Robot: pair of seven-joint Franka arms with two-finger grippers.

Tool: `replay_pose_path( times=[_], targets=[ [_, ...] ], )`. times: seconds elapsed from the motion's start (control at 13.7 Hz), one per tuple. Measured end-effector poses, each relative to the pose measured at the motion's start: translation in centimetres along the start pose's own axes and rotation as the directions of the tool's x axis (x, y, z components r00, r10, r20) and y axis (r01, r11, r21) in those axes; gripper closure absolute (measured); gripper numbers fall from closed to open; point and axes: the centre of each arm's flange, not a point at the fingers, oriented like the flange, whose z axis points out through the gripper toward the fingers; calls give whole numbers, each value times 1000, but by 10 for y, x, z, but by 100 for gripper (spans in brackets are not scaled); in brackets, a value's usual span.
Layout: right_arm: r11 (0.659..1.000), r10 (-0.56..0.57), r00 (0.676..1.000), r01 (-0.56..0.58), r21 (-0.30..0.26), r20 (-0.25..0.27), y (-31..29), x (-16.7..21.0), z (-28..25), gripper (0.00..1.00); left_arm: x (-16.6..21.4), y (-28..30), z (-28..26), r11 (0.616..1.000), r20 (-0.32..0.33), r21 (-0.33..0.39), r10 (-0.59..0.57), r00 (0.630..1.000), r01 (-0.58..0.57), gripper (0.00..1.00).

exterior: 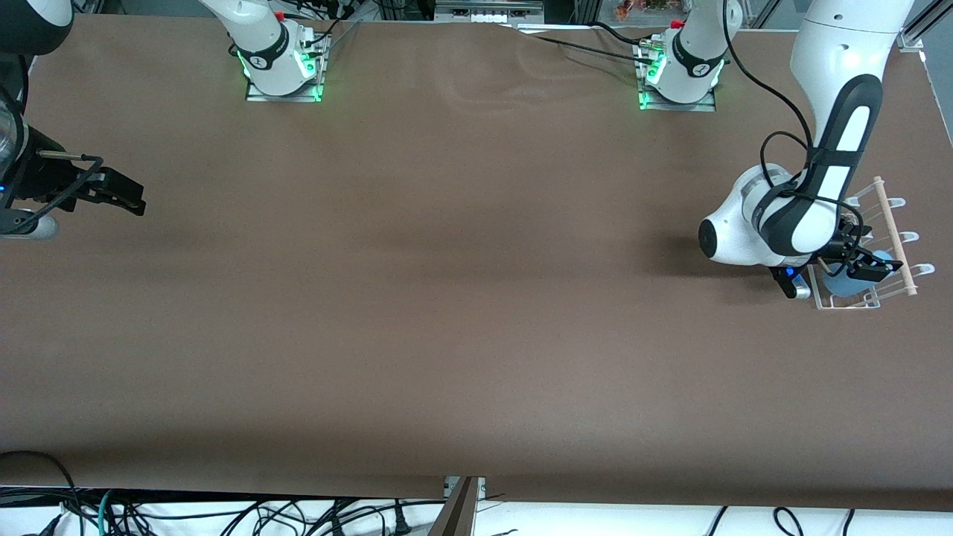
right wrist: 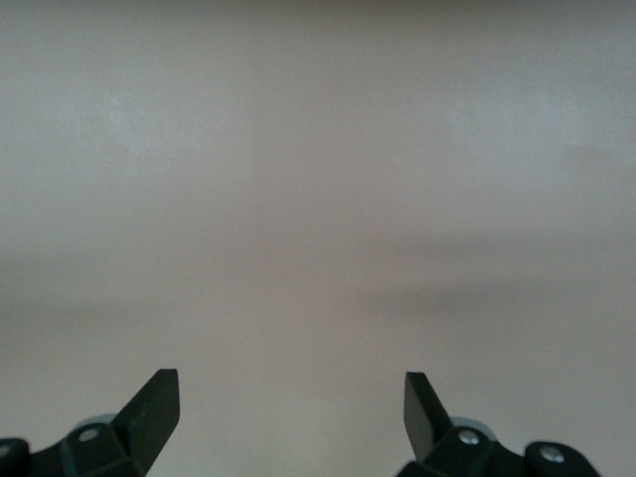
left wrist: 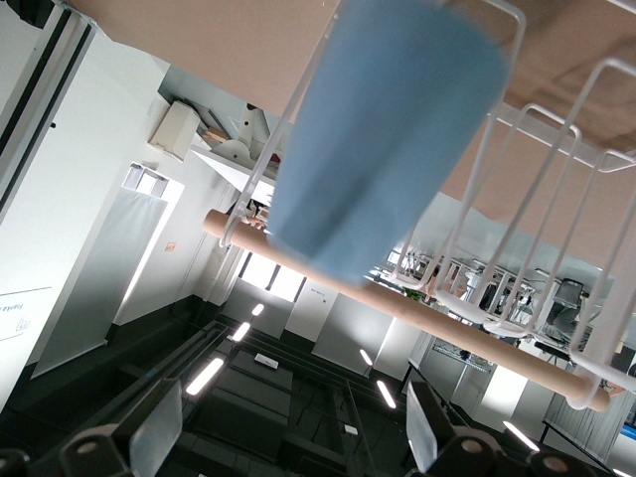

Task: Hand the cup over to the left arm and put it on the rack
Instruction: 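Lower the cup with the left gripper into the wire rack slot, then open the left gripper to release the cup in the rack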

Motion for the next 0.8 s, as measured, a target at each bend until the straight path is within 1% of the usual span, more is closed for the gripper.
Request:
replay_pose_path(
  times=[0.37,0.44,0.51,0.66,0.73,0.8],
  targets=[
    [1000,0,1000,0,0,0,0,0,0,0,-3,-5,2,1000,1,-3,-19,1000,19,0],
    [1000,0,1000,0,0,0,0,0,0,0,-6,-8,1,999,-1,-14,-33,999,33,0],
    [1000,0,1000,0,0,0,0,0,0,0,-10,-11,0,997,-9,-53,-55,998,54,0],
    [1000,0,1000,0,0,0,0,0,0,0,-23,-26,-8,975,-38,-188,-129,991,119,0],
    [1000,0,1000,0,0,0,0,0,0,0,-33,-36,-16,950,-53,-269,-177,983,156,0],
    [1000,0,1000,0,0,0,0,0,0,0,-44,-47,-27,917,-67,-353,-225,972,187,0]
  ],
)
